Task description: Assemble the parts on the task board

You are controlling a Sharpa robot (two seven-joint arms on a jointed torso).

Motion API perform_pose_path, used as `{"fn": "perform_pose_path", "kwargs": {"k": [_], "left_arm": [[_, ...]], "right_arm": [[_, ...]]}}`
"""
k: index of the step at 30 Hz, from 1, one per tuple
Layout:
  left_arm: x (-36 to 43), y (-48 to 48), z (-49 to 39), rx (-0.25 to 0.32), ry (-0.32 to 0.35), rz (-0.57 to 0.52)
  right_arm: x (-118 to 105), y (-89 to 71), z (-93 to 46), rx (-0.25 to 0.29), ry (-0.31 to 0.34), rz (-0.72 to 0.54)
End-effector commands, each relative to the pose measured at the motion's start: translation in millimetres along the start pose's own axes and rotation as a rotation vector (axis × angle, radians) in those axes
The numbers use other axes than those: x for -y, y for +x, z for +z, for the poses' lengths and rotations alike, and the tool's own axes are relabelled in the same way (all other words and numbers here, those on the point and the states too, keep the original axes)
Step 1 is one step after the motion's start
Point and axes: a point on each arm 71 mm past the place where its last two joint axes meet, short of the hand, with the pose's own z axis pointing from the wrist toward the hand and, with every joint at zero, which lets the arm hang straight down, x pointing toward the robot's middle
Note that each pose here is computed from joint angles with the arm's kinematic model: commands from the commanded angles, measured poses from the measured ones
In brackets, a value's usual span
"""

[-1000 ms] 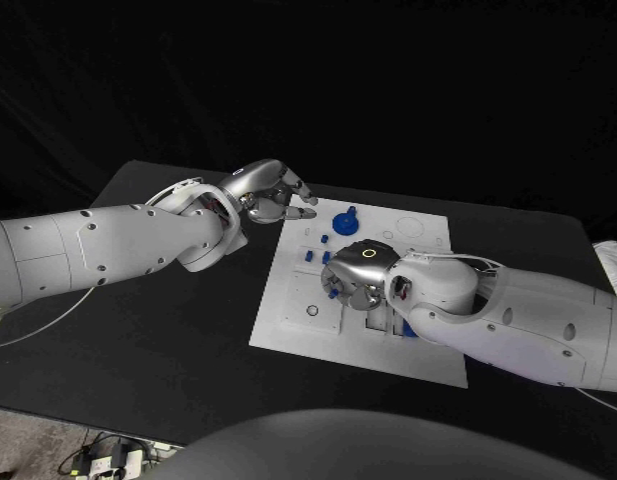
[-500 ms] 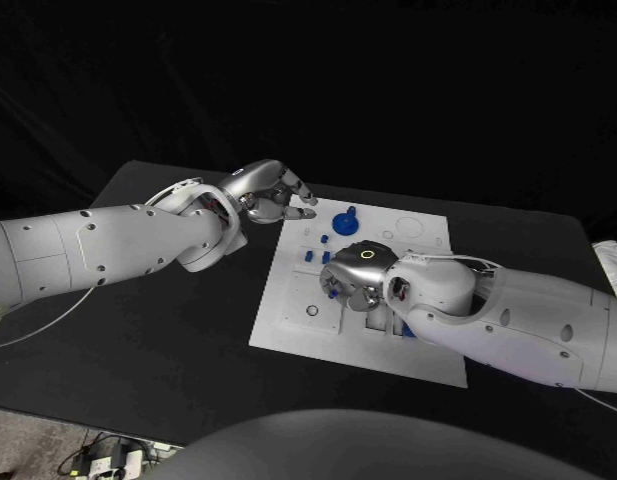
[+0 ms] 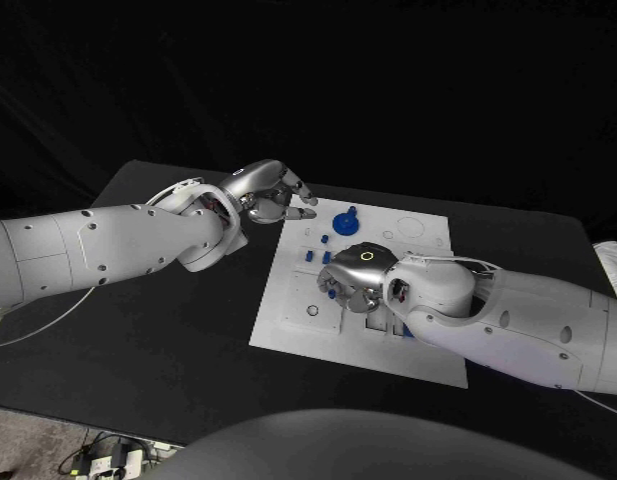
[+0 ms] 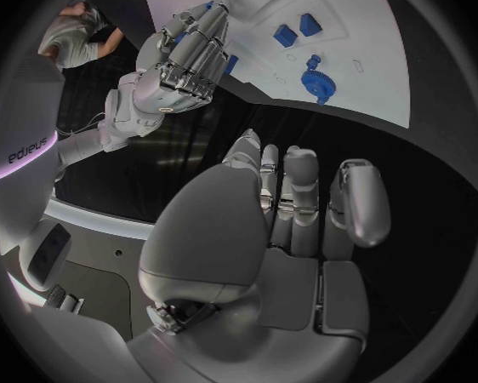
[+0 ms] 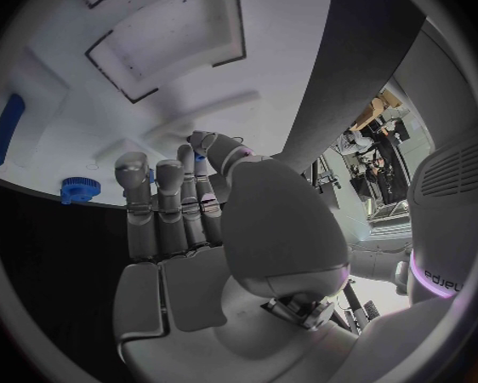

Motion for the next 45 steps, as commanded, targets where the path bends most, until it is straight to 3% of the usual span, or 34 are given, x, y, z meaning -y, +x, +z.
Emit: {"fn": "perform_pose_path", "kwargs": {"k": [1, 14, 22, 27, 32, 38, 45], "left_arm": [[1.0, 1.3, 0.8, -0.011, -0.001, -0.008], [1.0, 1.7, 0.8, -0.014, -0.007, -0.009], [0.7, 1.1, -0.3, -0.011, -0.008, -0.011], [0.7, 1.3, 0.0, -0.012, -0.008, -0.012], [2.2, 1.6, 0.2, -0.008, -0.001, -0.014], [2.3, 1.5, -0.2, -0.002, 0.001, -0.018], [1.9, 4.0, -1.5, 0.0, 0.002, -0.023]], "right_arm": [[0, 1.2, 0.1, -0.011, 0.0, -0.01], [5, 1.6, -3.4, 0.002, 0.026, -0.007], [11, -4.0, -16.6, 0.098, 0.023, 0.012], [16, -15.7, -28.2, 0.169, 0.018, 0.014], [27, -34.1, -47.8, 0.248, 0.023, 0.038], [62, -59.4, -85.4, 0.308, 0.082, 0.139], [105, -61.0, -126.3, 0.363, 0.187, 0.276]]}}
